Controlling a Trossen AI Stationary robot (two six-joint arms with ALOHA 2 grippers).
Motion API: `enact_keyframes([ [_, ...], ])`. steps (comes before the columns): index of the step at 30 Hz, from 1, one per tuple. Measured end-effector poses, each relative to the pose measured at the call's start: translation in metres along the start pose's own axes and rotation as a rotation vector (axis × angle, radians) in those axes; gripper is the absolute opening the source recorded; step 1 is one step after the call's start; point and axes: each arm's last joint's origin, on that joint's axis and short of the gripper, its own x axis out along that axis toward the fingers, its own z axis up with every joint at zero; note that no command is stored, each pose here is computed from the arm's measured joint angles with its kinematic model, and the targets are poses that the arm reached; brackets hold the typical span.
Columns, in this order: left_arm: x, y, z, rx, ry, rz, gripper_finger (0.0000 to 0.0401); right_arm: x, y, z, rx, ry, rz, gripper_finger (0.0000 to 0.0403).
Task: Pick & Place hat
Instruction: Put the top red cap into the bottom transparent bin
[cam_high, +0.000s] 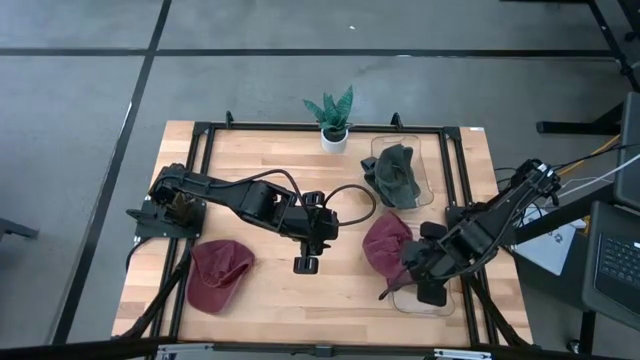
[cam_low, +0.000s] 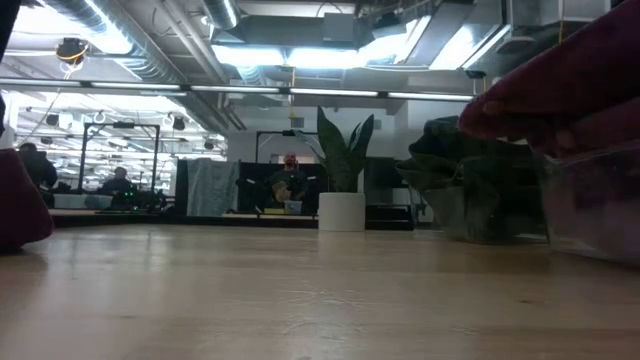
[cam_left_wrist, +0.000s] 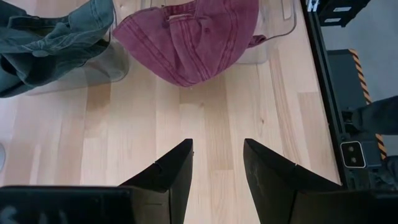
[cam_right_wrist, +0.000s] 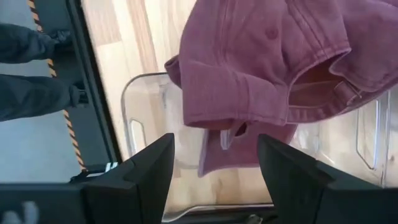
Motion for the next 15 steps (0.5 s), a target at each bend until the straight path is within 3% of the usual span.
enact_keyframes([
  [15, 0.000, 0.000, 0.000, -0.001, 0.000, 0.000, 0.0139, 0.051, -0.002, -0.012, -0.004, 0.007, -0.077, 0.0229],
])
